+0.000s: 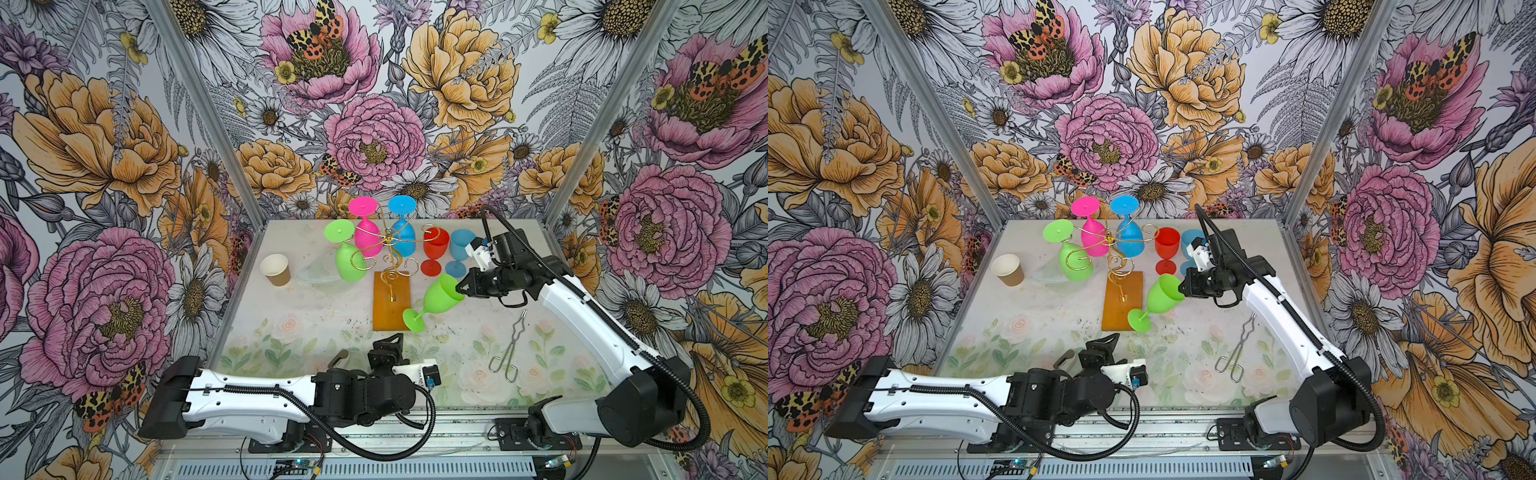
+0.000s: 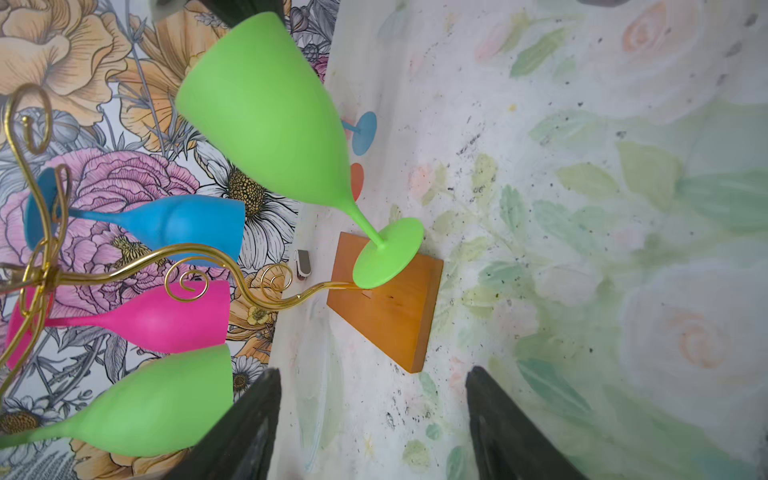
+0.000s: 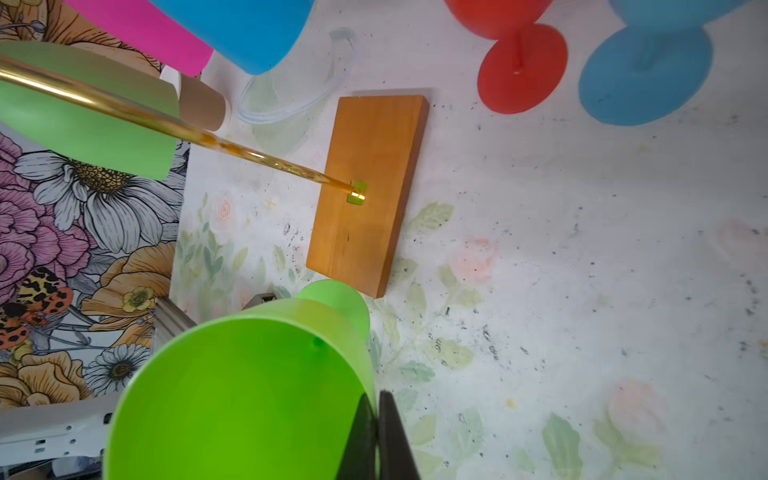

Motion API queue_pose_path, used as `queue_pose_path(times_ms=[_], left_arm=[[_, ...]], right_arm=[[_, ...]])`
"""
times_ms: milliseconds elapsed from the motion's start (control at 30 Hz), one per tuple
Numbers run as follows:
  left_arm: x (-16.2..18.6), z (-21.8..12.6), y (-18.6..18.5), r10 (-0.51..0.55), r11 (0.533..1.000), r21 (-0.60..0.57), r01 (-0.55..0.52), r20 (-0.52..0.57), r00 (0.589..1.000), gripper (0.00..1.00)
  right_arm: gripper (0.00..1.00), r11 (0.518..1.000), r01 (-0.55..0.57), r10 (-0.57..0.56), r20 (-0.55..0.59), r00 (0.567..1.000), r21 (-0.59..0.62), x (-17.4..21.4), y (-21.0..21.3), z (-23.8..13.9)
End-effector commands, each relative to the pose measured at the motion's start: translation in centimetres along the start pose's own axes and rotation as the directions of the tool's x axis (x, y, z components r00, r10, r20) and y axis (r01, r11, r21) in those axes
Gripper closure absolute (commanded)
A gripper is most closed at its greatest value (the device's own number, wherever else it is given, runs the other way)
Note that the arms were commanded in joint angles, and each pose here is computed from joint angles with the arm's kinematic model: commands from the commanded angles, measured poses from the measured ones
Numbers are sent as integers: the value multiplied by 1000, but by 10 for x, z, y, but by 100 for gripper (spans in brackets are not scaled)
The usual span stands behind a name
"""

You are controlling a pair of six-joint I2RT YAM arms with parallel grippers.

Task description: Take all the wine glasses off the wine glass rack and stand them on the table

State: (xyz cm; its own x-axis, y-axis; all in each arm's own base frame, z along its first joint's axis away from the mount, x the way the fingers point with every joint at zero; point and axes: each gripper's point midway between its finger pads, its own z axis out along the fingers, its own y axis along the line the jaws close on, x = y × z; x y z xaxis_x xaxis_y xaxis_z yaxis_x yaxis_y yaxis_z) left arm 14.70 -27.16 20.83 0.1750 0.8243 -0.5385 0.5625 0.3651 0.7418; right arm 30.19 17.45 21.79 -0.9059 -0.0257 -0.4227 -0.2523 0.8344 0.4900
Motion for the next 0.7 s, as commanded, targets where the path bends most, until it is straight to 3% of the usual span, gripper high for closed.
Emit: queue_pose_path(times_ms=[0, 100, 233, 367, 500, 667], left_arm=[[-14, -15, 42, -444, 890, -70, 451, 100, 891, 22], [-3, -20, 60, -614, 783, -46, 621, 109, 782, 17], [21, -24, 83, -752, 648, -90, 756, 82, 654, 18], [31, -32, 98, -800, 581, -119, 805, 96, 592, 18], [50, -33, 120, -863, 475, -195, 858, 85, 497, 18], [60, -36, 138, -886, 423, -247, 872, 89, 455, 17]], right_arm=[[100, 985, 54, -65, 63, 996, 165, -17, -19, -17], [100, 970, 62, -81, 69, 994, 234, -28, -29, -15], [100, 942, 87, -111, 56, 992, 325, -39, -42, -9], [100, 922, 99, -120, 34, 992, 373, -48, -49, 3], [100, 901, 120, -135, 7, 991, 416, -56, -52, 19], [100, 889, 147, -160, -7, 987, 434, -69, -48, 35]])
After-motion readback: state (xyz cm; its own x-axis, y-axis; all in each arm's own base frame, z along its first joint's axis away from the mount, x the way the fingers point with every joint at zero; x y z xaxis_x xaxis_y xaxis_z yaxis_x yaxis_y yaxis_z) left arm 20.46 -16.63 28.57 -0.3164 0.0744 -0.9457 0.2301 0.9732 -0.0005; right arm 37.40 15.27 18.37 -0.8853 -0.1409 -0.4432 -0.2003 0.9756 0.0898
